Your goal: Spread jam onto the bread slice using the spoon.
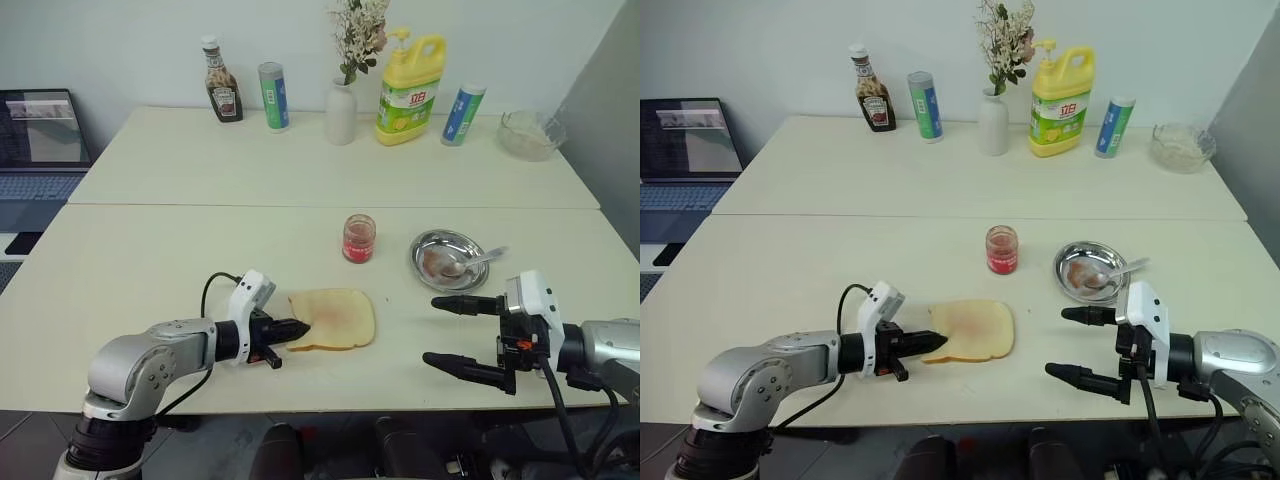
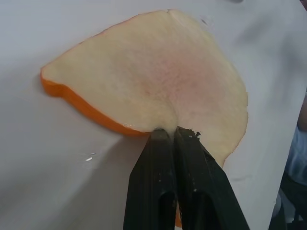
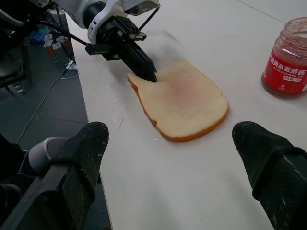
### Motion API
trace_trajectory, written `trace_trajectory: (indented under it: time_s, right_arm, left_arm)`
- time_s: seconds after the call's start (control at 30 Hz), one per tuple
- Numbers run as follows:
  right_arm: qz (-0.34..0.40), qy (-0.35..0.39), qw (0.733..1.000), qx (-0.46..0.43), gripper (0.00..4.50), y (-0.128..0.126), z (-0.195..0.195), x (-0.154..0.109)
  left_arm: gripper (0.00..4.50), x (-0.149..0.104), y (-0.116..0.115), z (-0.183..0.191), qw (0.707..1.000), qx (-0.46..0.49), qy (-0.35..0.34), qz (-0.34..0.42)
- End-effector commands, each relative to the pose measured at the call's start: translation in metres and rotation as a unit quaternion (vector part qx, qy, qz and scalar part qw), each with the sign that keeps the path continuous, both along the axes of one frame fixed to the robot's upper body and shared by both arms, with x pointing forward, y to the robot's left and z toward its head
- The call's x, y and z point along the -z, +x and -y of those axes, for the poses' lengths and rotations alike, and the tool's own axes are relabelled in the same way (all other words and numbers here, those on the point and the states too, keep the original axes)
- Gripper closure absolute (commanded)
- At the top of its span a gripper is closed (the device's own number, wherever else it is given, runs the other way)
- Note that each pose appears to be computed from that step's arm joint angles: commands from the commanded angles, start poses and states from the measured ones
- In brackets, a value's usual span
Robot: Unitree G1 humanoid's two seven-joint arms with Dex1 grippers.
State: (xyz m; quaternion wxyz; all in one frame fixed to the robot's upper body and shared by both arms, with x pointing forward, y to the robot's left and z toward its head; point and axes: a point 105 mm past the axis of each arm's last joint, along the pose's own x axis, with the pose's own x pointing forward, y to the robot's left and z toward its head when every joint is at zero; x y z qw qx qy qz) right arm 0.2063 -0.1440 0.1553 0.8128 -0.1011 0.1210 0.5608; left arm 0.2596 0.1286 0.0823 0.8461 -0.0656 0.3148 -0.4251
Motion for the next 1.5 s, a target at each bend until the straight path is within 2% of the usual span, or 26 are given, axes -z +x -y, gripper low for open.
trace_trajectory:
  time_s: [0.03, 0.23, 0.37, 0.7, 0.8, 1.03, 1.1, 1.17, 1.37, 1.5]
  right_arm:
    - [0.026, -0.012, 1.0, -0.011, 0.0, -0.004, -0.002, -0.006]
    - [0.024, -0.012, 1.0, -0.013, 0.0, -0.005, -0.003, -0.001]
    - [0.027, -0.011, 0.999, -0.014, 0.0, -0.005, -0.003, -0.002]
    - [0.029, -0.02, 0.999, -0.034, 0.0, -0.017, 0.005, -0.018]
    - [0.032, -0.028, 0.999, -0.025, 0.0, -0.018, 0.011, -0.021]
    - [0.037, -0.035, 0.999, -0.012, 0.0, -0.018, 0.019, -0.025]
    - [0.038, -0.035, 0.999, -0.01, 0.0, -0.018, 0.019, -0.025]
    - [0.039, -0.035, 0.999, -0.008, 0.0, -0.018, 0.019, -0.026]
    - [0.045, -0.031, 0.998, 0.004, 0.0, -0.017, 0.019, -0.029]
    - [0.056, -0.023, 0.998, 0.02, 0.0, -0.013, 0.021, -0.032]
  left_arm:
    - [4.49, -0.006, 0.011, 0.014, 0.999, 0.009, 0.005, 0.042]
    - [4.49, -0.01, 0.021, 0.015, 0.996, 0.0, 0.028, 0.084]
    - [3.55, -0.011, 0.022, 0.009, 0.994, -0.008, 0.042, 0.096]
    - [0.4, -0.017, 0.016, -0.023, 0.977, -0.006, 0.12, 0.176]
    - [0.4, -0.018, 0.016, -0.034, 0.97, -0.007, 0.147, 0.196]
    - [0.4, -0.025, 0.014, -0.04, 0.962, 0.017, 0.158, 0.222]
    - [0.05, -0.026, 0.012, -0.043, 0.961, 0.025, 0.161, 0.224]
    - [0.02, -0.027, 0.012, -0.046, 0.959, 0.024, 0.165, 0.228]
    - [0.02, -0.046, 0.015, -0.059, 0.937, 0.065, 0.199, 0.281]
    - [0.02, -0.065, 0.017, -0.054, 0.926, 0.115, 0.183, 0.311]
